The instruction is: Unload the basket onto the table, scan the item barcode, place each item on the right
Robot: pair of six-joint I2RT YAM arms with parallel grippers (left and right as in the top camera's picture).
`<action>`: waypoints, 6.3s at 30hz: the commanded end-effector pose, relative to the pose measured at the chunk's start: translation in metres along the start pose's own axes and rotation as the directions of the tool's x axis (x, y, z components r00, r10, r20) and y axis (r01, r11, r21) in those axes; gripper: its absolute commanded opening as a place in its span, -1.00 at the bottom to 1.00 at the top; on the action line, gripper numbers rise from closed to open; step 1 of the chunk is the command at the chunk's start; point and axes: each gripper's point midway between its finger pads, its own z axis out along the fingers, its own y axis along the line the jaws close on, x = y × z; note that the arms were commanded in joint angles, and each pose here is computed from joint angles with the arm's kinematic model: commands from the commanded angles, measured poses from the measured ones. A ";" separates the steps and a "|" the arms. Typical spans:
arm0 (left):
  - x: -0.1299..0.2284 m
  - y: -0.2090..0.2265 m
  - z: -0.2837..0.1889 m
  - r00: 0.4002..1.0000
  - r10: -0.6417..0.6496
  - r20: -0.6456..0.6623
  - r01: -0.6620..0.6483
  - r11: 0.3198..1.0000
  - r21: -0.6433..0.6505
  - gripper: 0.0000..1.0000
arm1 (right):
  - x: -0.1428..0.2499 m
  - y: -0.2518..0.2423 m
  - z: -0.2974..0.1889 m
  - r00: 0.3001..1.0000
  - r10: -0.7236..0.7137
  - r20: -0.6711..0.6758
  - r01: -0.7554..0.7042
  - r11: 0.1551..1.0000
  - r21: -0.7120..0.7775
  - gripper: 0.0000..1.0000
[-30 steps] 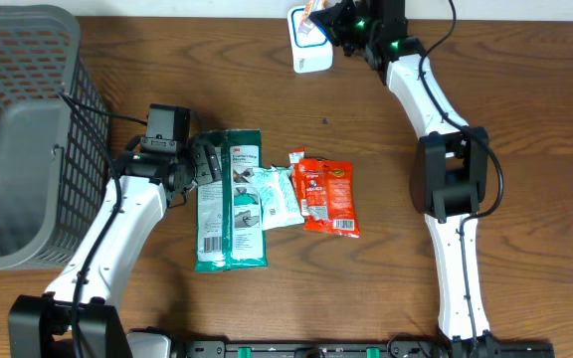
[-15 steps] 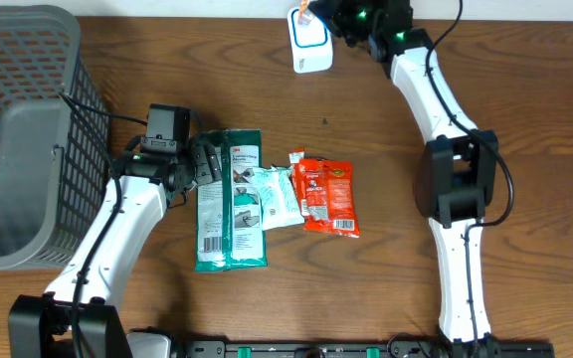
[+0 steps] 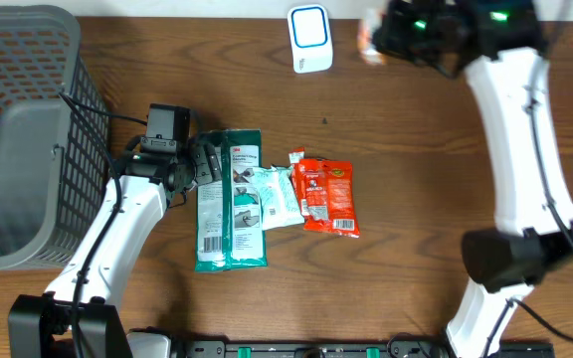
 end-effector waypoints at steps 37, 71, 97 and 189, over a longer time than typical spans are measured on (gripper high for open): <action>0.003 0.004 0.004 1.000 -0.004 -0.011 0.004 1.000 -0.015 0.68 | 0.137 -0.408 -0.018 0.948 0.226 -0.226 0.122 0.396 0.910 0.81; 0.003 0.004 0.004 1.000 -0.004 -0.011 0.004 1.000 -0.014 0.68 | 0.213 -0.104 0.092 0.802 -0.118 -0.585 -0.011 0.977 -0.212 0.00; 0.003 0.004 0.004 1.000 -0.004 -0.011 0.004 1.000 -0.014 0.68 | 0.236 -0.010 0.174 0.856 -0.410 -0.315 0.487 0.843 0.227 -0.98; 0.003 0.004 0.004 1.000 -0.004 -0.011 0.004 1.000 -0.015 0.68 | 0.241 -0.153 0.078 0.815 -0.006 -0.579 0.352 0.799 0.488 -0.92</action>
